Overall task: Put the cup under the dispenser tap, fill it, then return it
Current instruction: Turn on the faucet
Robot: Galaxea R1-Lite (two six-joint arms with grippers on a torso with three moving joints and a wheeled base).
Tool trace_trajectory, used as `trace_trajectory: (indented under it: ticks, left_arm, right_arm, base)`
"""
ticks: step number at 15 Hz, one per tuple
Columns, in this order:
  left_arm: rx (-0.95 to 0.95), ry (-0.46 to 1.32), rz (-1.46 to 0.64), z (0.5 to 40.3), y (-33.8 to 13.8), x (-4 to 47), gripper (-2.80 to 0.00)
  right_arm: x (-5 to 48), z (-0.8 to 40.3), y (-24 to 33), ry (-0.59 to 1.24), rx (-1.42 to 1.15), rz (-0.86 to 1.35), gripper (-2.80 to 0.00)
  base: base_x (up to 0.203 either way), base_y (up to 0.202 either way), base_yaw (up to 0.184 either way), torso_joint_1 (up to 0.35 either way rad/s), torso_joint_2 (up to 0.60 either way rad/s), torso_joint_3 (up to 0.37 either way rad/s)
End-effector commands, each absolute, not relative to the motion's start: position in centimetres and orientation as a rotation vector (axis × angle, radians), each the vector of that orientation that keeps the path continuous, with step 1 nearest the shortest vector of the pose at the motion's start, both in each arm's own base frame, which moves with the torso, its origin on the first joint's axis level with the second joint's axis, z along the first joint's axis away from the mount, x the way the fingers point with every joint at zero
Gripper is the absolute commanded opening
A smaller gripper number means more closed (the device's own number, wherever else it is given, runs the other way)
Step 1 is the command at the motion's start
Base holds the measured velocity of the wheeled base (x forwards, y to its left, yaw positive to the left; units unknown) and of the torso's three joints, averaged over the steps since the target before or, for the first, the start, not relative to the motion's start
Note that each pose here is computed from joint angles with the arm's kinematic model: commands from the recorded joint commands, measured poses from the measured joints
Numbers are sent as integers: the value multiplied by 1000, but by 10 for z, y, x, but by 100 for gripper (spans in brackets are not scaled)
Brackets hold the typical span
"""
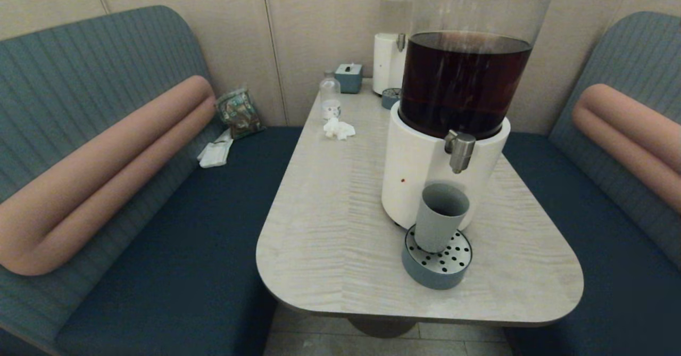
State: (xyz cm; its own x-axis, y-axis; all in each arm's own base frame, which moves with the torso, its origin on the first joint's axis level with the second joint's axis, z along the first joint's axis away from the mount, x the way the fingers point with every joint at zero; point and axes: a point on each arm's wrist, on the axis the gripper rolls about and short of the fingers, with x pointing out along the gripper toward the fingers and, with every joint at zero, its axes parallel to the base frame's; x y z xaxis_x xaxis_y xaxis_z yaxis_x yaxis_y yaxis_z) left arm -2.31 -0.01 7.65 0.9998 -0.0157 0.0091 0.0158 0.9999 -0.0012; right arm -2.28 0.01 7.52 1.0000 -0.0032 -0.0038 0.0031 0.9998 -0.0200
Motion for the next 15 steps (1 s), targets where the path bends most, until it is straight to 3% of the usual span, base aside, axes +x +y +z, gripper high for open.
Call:
trace_trajectory:
  ticks: [1,3,6,9,15]
  left_arm:
    - [-2,-8,-16,77,0,-23,-280]
    - [-2,-8,-15,77,0,-23,-280]
    - [-2,-7,-15,77,0,-23,-280]
    - [-2,-8,-15,77,0,-23,-280]
    - [-2,-7,-15,77,0,-23,-280]
  right_arm:
    - [-23,75,0,10,-27,-6,-280]
    - [-27,84,0,-4,-37,-7,-280]
    - [-47,135,0,-54,-40,2,-280]
    - [-33,210,0,16,-33,12,-280]
    - [56,388,0,138,3,14,-280]
  base:
    - [0,0,0,0,0,0]
    - [0,0,0,0,0,0]
    - [0,0,0,0,0,0]
    - [0,0,0,0,0,0]
    - [0,0,0,0,0,0]
